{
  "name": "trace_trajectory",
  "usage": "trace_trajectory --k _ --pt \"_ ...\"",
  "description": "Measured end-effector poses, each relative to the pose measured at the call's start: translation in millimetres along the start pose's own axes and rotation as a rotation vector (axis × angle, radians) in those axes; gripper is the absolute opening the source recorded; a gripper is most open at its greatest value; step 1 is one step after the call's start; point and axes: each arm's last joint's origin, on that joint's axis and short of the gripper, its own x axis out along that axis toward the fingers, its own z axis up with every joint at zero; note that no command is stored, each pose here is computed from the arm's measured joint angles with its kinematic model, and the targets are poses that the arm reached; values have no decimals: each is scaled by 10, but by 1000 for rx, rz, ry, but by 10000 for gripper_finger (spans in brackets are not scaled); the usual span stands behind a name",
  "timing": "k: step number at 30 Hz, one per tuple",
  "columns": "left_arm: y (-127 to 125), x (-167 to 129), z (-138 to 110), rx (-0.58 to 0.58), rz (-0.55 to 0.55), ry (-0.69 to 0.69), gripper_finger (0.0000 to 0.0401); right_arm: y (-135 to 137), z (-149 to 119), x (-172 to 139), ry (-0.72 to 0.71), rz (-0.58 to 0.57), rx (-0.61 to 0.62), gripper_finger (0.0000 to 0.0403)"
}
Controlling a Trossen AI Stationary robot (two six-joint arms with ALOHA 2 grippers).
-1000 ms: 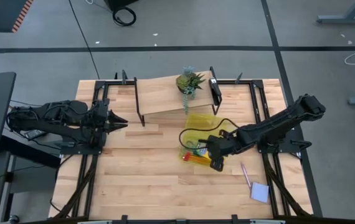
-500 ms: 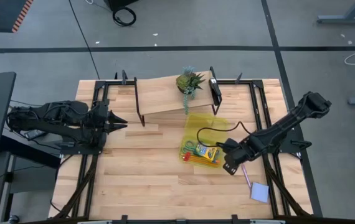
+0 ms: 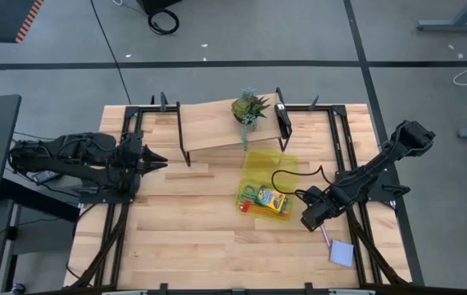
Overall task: Pack school essentials
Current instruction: Put the pink pen into the yellow supply box
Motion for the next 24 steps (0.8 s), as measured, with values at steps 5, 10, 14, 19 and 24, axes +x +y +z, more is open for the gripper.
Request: trace_trajectory --k 5,10,14,19,24 --pt "0 0 0 0 2 0 71 -47 -2 94 31 7 19 195" --pt "1 0 0 -7 3 0 65 -96 -3 176 54 7 41 179" --pt "0 4 -1 -7 4 2 65 -139 -1 217 59 -10 43 167" --pt "1 6 -4 -9 5 6 70 -146 0 224 55 -12 37 165" --pt "3 5 -16 -16 7 18 66 -142 1 224 53 -9 38 165"
